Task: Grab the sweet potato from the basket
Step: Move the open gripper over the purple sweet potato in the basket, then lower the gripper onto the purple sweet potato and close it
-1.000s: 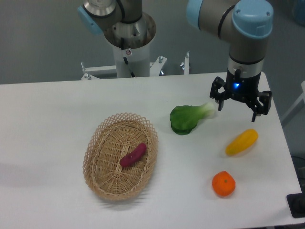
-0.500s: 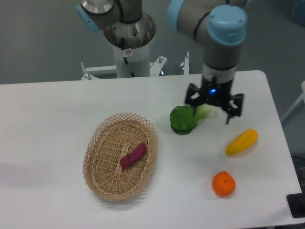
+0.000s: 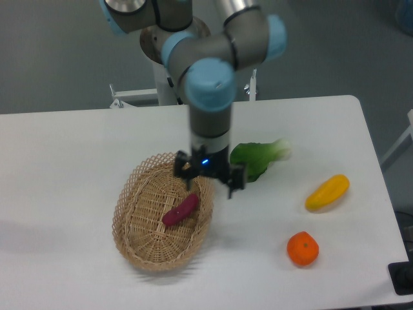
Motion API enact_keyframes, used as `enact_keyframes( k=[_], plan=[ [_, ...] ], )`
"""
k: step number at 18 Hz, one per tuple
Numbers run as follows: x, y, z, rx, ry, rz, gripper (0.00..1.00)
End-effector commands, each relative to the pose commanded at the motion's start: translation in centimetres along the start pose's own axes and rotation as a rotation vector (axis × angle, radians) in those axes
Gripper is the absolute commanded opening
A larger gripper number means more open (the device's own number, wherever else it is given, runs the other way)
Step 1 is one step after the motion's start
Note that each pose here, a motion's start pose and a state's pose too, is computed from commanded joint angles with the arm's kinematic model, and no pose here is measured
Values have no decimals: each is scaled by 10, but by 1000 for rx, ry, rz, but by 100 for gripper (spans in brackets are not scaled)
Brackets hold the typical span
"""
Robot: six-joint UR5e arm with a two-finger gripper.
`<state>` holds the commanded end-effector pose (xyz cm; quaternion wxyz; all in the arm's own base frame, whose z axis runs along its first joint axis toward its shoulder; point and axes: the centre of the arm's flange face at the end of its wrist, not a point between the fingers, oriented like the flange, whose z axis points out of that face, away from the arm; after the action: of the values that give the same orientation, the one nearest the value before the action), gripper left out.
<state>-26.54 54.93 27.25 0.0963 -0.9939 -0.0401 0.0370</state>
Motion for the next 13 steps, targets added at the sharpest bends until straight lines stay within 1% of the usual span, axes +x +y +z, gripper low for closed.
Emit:
enact_keyframes(
  k=[3, 6, 9, 13],
  plan=[
    [13, -4, 24, -18, 13, 70, 100],
    [22, 2, 36, -58, 5, 157, 100],
    [25, 6, 48, -79, 16, 196, 100],
    [25, 8, 63, -84, 19, 207, 100]
  ],
)
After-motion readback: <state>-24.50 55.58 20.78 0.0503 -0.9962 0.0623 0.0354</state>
